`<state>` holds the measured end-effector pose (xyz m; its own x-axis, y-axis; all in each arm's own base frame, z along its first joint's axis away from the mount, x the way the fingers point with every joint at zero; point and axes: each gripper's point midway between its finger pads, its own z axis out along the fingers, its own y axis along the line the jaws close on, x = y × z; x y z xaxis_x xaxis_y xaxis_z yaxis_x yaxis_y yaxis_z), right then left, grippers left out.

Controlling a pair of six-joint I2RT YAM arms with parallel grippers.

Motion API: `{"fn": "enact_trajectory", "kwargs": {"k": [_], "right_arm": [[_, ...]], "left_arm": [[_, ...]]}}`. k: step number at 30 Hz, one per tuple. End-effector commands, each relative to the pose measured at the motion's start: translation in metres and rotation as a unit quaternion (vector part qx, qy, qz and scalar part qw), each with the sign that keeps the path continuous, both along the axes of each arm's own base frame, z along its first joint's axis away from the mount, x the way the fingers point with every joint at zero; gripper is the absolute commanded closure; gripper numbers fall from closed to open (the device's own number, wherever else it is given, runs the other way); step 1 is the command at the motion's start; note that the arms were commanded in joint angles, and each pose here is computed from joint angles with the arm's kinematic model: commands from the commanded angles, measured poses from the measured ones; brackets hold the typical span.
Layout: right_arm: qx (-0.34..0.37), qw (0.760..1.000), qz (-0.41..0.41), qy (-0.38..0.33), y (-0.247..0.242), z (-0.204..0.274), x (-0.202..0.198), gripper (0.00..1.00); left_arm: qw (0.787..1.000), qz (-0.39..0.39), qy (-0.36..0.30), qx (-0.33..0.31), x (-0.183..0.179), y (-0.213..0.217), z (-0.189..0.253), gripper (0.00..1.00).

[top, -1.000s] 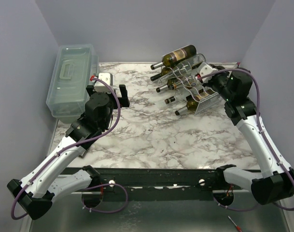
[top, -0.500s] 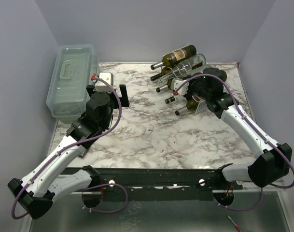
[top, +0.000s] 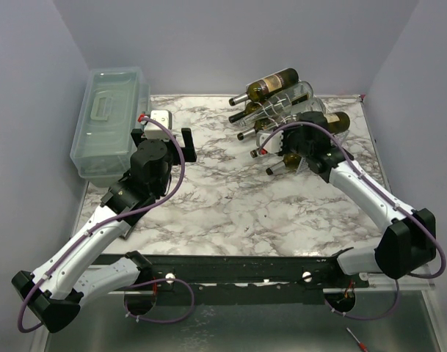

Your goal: Put the wine bottle on the wine rack

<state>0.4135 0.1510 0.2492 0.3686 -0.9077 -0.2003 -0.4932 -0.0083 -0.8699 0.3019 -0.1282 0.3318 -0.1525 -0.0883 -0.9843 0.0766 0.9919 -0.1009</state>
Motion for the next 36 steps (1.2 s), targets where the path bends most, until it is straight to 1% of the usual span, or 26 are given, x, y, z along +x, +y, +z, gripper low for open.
{"fn": "enact_trajectory", "kwargs": {"k": [1, 3, 11, 14, 20, 22, 24, 28, 29, 31, 32, 34, 36], "right_arm": [[-0.022, 0.998, -0.01, -0.065, -0.003, 0.019, 0.016, 0.99], [-0.033, 0.997, -0.022, -0.066, -0.007, 0.012, 0.02, 0.99], [-0.05, 0.997, -0.014, -0.063, -0.005, -0.01, 0.027, 0.99], [-0.052, 0.995, -0.019, -0.081, -0.005, -0.012, 0.032, 1.0], [-0.073, 0.993, -0.029, -0.083, -0.01, -0.032, 0.037, 1.0], [-0.073, 0.993, -0.028, -0.084, -0.01, -0.035, 0.036, 0.98], [-0.071, 0.994, -0.024, -0.083, -0.008, -0.038, 0.035, 0.93], [-0.067, 0.995, -0.014, -0.071, -0.007, -0.052, 0.028, 0.76], [-0.063, 0.996, -0.009, -0.066, -0.005, -0.057, 0.026, 0.7], [-0.058, 0.997, -0.001, -0.059, -0.003, -0.064, 0.022, 0.53], [-0.058, 0.997, -0.001, -0.058, -0.003, -0.067, 0.022, 0.5], [-0.056, 0.997, -0.003, -0.051, -0.004, -0.071, 0.022, 0.48], [-0.049, 0.998, 0.012, -0.036, 0.003, -0.075, 0.019, 0.47]], "left_arm": [[1.0, 0.012, -0.016, -0.006, -0.001, 0.007, 0.011, 0.01], [1.0, 0.012, -0.016, -0.006, -0.001, 0.007, 0.011, 0.01], [1.0, 0.014, -0.015, -0.004, 0.0, 0.007, 0.01, 0.01], [1.0, 0.014, -0.015, -0.004, 0.0, 0.007, 0.01, 0.01], [1.0, 0.014, -0.018, -0.006, -0.001, 0.008, 0.012, 0.01], [1.0, 0.015, -0.018, -0.006, -0.001, 0.008, 0.012, 0.01], [1.0, 0.016, -0.019, -0.007, -0.002, 0.009, 0.014, 0.01], [1.0, 0.016, -0.021, -0.008, -0.003, 0.01, 0.015, 0.01], [1.0, 0.016, -0.022, -0.009, -0.003, 0.01, 0.015, 0.01], [1.0, 0.016, -0.023, -0.01, -0.003, 0.01, 0.016, 0.01], [1.0, 0.015, -0.023, -0.01, -0.004, 0.01, 0.016, 0.01], [1.0, 0.015, -0.022, -0.01, -0.003, 0.01, 0.015, 0.01], [1.0, 0.014, -0.022, -0.01, -0.003, 0.01, 0.015, 0.01]]}}
